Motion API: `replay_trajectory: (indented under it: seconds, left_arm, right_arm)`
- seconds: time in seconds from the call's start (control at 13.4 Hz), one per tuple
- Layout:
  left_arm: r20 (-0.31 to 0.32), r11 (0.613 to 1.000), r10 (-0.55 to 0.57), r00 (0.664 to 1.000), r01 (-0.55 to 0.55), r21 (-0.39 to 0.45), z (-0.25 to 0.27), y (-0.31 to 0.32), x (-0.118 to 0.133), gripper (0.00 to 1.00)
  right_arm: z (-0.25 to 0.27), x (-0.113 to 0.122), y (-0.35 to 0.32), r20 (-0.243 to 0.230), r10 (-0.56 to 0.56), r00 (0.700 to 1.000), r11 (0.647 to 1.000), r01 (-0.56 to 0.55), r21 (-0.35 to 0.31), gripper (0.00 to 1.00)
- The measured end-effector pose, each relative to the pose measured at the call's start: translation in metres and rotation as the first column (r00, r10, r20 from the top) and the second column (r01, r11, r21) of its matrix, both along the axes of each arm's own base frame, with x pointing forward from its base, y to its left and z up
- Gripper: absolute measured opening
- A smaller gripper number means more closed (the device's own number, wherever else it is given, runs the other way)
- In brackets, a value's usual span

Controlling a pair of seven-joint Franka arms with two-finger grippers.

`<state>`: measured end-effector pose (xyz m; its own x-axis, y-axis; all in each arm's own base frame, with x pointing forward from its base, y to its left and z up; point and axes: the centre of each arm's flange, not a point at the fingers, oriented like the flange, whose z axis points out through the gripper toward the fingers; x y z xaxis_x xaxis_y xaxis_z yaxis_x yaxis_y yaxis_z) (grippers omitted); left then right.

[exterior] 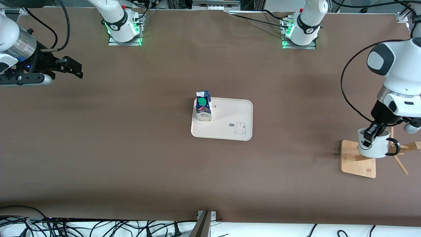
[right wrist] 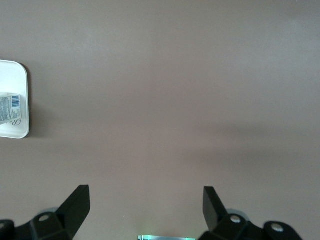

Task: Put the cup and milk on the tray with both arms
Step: 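Lift the mug off the stand and carry it onto the tray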

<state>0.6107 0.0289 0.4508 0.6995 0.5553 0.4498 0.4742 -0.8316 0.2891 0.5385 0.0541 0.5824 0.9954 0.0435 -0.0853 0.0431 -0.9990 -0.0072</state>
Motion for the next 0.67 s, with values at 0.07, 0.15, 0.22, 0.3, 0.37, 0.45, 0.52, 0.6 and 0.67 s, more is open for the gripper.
replay_trajectory:
  seconds: [0.07,0.15,0.22,0.3,0.37,0.45,0.52,0.6,0.67]
  left_arm:
    - [-0.022,1.000,-0.029,0.999,0.029,0.000,0.010,-0.017,-0.004,0.08]
    - [-0.049,0.998,-0.062,0.997,0.062,-0.001,0.018,-0.037,-0.007,0.08]
    - [-0.085,0.995,-0.098,0.992,0.098,-0.002,0.028,-0.058,-0.008,0.08]
    - [-0.137,0.991,-0.132,0.982,0.132,-0.005,0.039,-0.079,-0.010,0.08]
    - [-0.187,0.986,-0.166,0.968,0.168,-0.009,0.050,-0.099,-0.012,0.08]
    - [-0.228,0.979,-0.203,0.952,0.206,-0.013,0.056,-0.122,-0.016,0.08]
    - [-0.261,0.970,-0.238,0.936,0.242,-0.018,0.057,-0.143,-0.021,0.08]
    - [-0.295,0.960,-0.275,0.915,0.280,-0.027,0.049,-0.167,-0.026,0.08]
    - [-0.328,0.949,-0.309,0.893,0.311,-0.047,0.035,-0.194,-0.032,0.08]
  right_arm:
    - [0.000,0.000,0.000,-0.001,0.000,1.000,1.000,0.000,0.000,1.00]
    - [0.000,0.000,0.000,-0.001,0.000,1.000,1.000,0.000,0.000,1.00]
    - [0.000,0.000,0.000,-0.001,0.001,1.000,1.000,-0.001,0.000,1.00]
    - [0.000,0.000,0.001,-0.001,0.001,1.000,1.000,-0.001,0.000,1.00]
    - [0.000,0.000,0.001,0.000,0.003,1.000,1.000,-0.003,0.000,1.00]
    - [0.001,0.000,0.002,0.000,0.004,1.000,1.000,-0.004,0.000,1.00]
    - [0.001,0.000,0.003,0.001,0.005,1.000,1.000,-0.005,0.000,1.00]
    - [0.001,0.000,0.003,0.001,0.005,1.000,1.000,-0.005,0.000,1.00]
    - [0.001,0.000,0.003,0.001,0.006,1.000,1.000,-0.006,0.000,1.00]
